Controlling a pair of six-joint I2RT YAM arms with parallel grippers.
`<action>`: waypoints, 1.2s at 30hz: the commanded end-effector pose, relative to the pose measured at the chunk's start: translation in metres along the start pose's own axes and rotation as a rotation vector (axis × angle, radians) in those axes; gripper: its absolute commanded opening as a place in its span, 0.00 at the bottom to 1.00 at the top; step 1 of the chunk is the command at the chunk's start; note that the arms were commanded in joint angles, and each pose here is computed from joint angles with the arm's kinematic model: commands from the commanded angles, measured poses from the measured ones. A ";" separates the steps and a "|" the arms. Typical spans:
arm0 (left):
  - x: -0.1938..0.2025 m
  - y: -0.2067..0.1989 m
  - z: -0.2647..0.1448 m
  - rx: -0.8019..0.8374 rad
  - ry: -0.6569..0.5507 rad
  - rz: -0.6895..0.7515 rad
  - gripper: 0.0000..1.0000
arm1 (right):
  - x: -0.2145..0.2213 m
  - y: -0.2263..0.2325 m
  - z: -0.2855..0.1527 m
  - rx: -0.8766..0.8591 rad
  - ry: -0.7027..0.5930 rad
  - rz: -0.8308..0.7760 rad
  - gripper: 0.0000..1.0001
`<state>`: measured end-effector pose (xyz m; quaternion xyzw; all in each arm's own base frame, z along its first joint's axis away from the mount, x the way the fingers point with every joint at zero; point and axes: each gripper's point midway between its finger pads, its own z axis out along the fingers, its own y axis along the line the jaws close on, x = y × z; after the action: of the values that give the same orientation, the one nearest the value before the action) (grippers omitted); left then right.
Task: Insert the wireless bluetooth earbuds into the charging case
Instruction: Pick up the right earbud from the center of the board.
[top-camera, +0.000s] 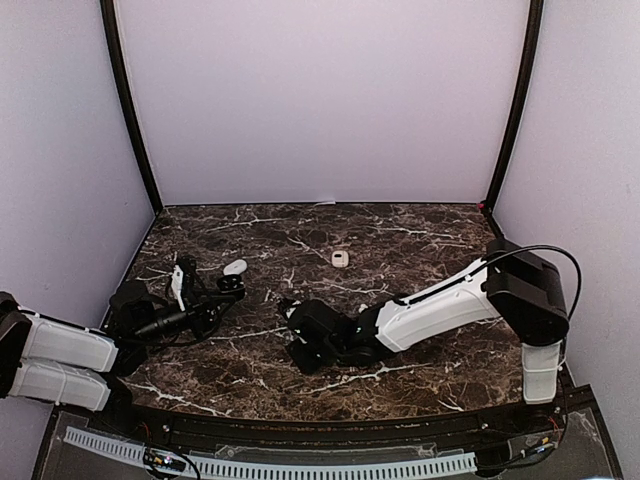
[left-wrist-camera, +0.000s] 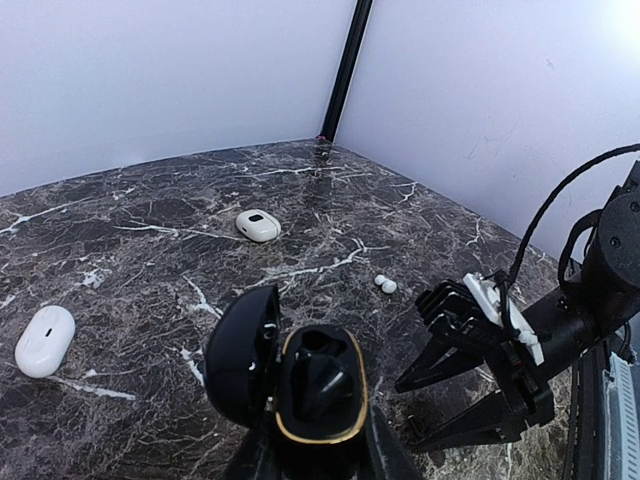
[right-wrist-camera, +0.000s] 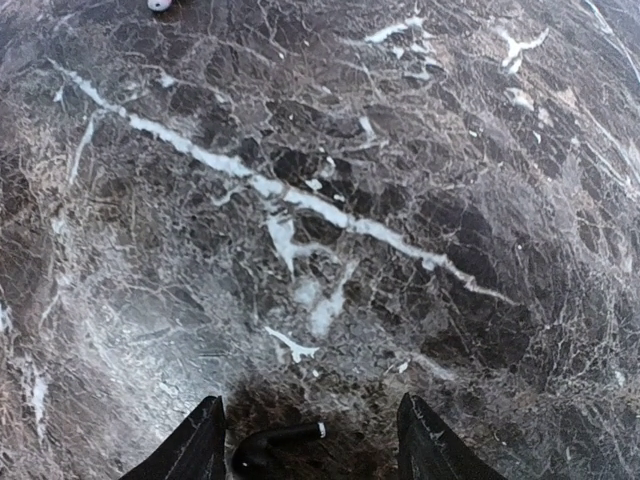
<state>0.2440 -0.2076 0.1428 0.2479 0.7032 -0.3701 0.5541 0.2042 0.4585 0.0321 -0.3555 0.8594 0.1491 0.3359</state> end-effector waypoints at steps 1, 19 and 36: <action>-0.011 -0.006 -0.001 0.022 -0.041 0.033 0.06 | 0.007 -0.007 0.003 0.039 0.017 0.012 0.58; -0.007 -0.010 0.002 0.057 -0.023 0.028 0.06 | 0.048 -0.026 -0.042 -0.095 -0.033 -0.140 0.56; 0.002 -0.029 0.012 0.178 0.018 0.029 0.06 | 0.047 -0.012 -0.071 -0.291 -0.223 -0.254 0.57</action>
<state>0.2284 -0.2288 0.1284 0.2913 0.6981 -0.4143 0.5061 0.1519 0.3770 0.0345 -0.4792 0.7621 0.2379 0.3647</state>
